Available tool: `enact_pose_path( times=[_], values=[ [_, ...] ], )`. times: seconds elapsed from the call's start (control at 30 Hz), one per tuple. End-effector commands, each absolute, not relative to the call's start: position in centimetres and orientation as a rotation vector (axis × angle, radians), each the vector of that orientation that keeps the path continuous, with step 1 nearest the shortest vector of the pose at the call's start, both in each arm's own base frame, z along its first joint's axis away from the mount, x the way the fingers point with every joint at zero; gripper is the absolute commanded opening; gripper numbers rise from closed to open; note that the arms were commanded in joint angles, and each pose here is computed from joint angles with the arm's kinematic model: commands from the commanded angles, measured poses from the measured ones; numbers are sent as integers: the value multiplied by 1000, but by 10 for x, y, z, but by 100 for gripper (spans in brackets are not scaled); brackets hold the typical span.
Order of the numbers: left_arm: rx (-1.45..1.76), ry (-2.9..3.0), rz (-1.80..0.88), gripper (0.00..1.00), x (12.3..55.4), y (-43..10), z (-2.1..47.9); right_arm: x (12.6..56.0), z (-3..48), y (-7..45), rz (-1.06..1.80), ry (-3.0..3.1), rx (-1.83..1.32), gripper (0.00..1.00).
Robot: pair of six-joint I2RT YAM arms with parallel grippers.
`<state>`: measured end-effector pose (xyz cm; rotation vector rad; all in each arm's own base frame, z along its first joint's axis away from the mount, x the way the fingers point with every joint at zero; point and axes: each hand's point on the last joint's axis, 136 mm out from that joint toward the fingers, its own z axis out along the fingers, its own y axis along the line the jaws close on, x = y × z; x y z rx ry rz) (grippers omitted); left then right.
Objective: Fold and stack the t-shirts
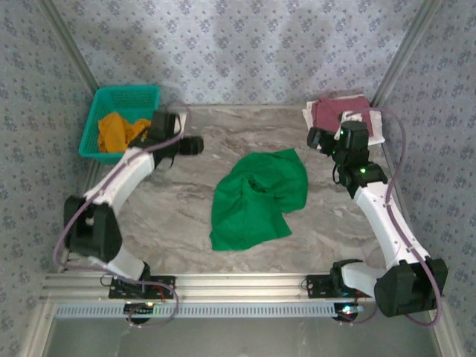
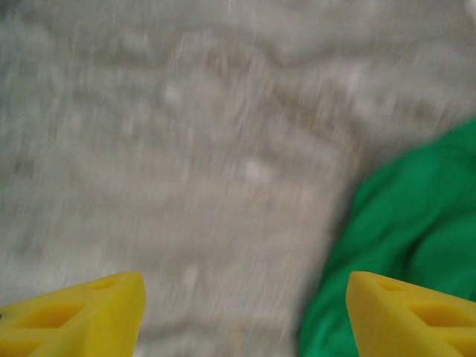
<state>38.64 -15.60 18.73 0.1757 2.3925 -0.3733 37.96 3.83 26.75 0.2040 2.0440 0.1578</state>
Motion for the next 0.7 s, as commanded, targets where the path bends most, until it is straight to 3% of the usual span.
enact_pose_path(
  times=[0.0, 0.13, 0.33, 0.67],
  values=[
    [402, 2141, -476, 77, 337, -209, 240, 356, 210, 63, 311, 2237, 192, 100],
    [637, 2196, -616, 89, 287, -277, 171, 340, 152, 71, 401, 2407, 245, 98],
    [1242, 2004, -594, 98, 212, -394, 122, 355, 115, 71, 501, 2552, 343, 91],
    [1510, 2006, -677, 94, 179, -435, 45, 378, 54, 74, 667, 2651, 475, 75]
  ],
)
